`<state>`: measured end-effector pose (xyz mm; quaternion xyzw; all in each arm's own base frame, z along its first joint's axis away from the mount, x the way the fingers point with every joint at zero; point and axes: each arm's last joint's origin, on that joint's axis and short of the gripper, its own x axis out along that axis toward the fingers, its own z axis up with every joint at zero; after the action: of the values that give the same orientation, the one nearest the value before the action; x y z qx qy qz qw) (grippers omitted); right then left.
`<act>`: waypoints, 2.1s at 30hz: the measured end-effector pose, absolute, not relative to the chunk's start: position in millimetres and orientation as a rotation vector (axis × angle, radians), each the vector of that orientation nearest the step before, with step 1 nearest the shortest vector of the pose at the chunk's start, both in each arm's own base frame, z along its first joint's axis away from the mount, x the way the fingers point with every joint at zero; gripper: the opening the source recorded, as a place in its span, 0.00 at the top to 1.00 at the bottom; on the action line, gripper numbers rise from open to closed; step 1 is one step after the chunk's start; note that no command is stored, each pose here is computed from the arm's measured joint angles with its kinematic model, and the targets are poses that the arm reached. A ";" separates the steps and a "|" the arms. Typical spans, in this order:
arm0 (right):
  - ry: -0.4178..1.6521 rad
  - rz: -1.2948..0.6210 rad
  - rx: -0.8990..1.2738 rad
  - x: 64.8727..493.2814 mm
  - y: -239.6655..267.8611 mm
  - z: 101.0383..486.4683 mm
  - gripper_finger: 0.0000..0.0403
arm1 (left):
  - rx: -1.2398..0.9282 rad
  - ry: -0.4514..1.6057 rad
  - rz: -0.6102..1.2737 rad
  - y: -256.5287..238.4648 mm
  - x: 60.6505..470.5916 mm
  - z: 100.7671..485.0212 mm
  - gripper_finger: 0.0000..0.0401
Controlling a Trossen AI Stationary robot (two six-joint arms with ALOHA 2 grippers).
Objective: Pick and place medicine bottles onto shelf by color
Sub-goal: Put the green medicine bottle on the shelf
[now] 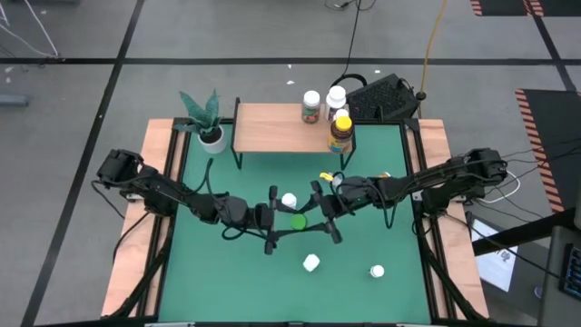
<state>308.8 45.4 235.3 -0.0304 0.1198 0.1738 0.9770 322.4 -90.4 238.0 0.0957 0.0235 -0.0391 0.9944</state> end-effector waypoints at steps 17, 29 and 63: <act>0.282 0.137 -0.125 267.0 33.4 274.4 0.21 | 0.194 0.021 0.089 -55.2 314.8 262.8 0.49; 0.026 0.076 -0.006 192.6 23.0 317.5 0.22 | 0.152 0.103 0.256 89.6 341.3 296.4 0.48; 0.051 0.066 0.003 190.5 22.4 291.9 0.22 | 0.081 0.208 0.346 186.4 370.9 255.0 0.39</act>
<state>190.5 22.4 291.9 0.0014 0.0253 0.0331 0.9991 370.9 186.4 255.0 0.0402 0.1032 0.1719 0.9789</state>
